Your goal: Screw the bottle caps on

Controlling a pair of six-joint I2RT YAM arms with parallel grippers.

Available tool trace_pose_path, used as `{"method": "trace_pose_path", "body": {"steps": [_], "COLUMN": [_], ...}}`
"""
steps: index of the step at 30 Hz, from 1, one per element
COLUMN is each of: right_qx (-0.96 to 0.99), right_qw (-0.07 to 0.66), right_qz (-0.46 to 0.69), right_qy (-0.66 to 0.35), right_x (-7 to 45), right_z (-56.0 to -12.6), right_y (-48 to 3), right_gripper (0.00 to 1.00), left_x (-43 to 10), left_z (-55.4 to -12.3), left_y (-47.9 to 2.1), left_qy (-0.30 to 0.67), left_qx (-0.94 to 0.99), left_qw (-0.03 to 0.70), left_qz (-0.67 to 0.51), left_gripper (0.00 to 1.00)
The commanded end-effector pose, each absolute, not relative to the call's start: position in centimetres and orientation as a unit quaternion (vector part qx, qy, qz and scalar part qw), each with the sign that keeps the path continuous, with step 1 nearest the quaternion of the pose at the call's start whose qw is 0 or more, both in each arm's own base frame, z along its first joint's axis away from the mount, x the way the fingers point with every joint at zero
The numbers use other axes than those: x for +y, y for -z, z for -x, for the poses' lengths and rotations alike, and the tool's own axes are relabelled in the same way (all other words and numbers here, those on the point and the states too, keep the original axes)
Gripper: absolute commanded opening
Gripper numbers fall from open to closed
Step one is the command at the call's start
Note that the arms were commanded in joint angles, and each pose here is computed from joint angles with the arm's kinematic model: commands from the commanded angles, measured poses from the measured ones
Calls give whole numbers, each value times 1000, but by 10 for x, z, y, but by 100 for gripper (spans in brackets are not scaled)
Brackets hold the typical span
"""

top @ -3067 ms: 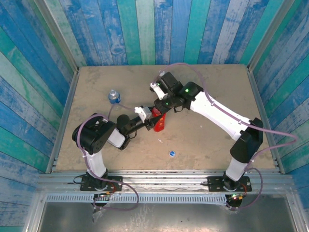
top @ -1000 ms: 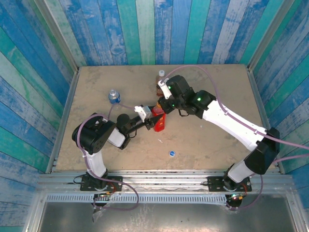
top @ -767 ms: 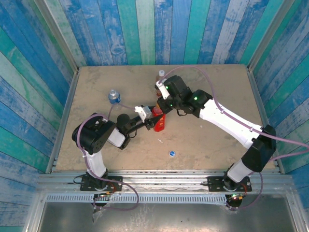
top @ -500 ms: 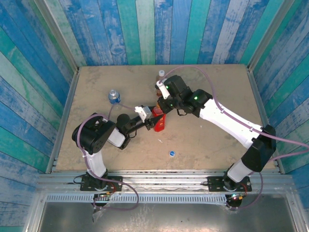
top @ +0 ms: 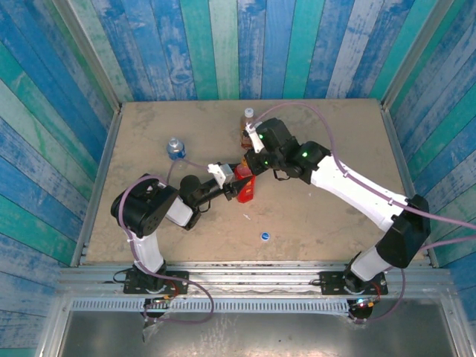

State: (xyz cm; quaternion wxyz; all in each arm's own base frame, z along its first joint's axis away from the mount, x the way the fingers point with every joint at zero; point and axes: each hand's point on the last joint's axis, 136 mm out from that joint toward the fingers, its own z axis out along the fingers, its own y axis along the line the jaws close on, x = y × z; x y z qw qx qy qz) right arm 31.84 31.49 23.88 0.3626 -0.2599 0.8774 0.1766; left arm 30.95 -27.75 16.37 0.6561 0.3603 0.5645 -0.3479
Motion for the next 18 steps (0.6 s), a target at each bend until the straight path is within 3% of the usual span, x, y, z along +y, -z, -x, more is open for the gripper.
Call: {"method": "trace_pose_path", "body": {"steps": [1, 8, 18], "right_qx": [923, 927, 909], "right_qw": [266, 253, 288], "right_qz": [253, 247, 258], "right_qy": [-119, -122, -156], "right_x": [283, 277, 292], "right_z": [-297, -287, -292], "right_y": [-176, -162, -193], "right_gripper": [16, 16, 18], "left_x": [-278, -279, -281], "left_z": [-306, -306, -307], "left_y": [-135, -135, -132], "left_qy": [349, 350, 352], "left_qx": [603, 604, 607], "left_qw": [616, 615, 606], "left_qz": [-368, -367, -375], "left_gripper": [54, 54, 54]}}
